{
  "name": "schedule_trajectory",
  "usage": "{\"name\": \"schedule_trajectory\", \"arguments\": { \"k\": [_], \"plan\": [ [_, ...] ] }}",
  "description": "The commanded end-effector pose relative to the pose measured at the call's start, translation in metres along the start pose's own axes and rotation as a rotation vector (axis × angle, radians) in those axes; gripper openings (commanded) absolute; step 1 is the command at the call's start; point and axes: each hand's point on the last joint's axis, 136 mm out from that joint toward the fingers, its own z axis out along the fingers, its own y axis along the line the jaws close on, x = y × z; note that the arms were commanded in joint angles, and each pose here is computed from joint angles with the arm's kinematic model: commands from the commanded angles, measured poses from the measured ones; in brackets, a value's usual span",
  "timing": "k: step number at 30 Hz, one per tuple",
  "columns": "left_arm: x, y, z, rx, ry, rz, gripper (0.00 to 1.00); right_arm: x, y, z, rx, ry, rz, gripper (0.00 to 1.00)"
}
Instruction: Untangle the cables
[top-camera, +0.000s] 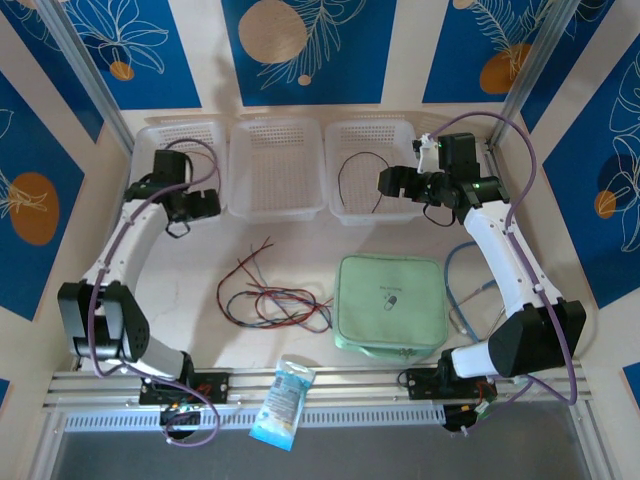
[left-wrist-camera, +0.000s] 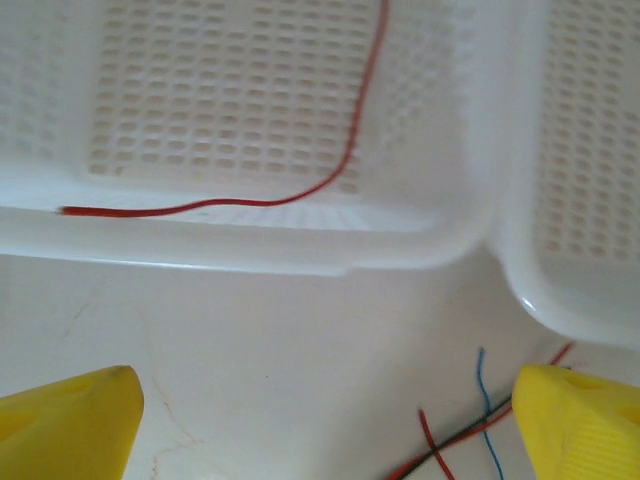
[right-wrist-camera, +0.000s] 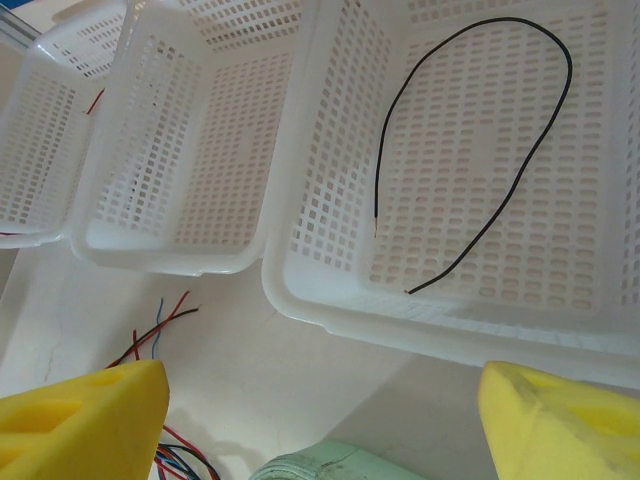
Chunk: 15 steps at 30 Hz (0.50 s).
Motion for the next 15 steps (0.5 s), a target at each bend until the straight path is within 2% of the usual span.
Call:
{"name": "schedule_trajectory", "arguments": {
  "k": [1,7,15],
  "plan": [
    [-0.005,0.004,0.006,0.070,0.045,-0.090,0.95,0.000,0.002,0.001,-0.014,0.000,-0.001,0.81],
    [-0.017,0.019,0.037,0.105,0.066,-0.164,0.94,-0.003,0.001,-0.002,-0.009,-0.007,-0.002,0.81],
    [-0.033,0.017,0.049,0.128,0.069,-0.166,0.94,-0.005,-0.001,-0.003,-0.006,-0.006,-0.004,0.81]
  ]
}}
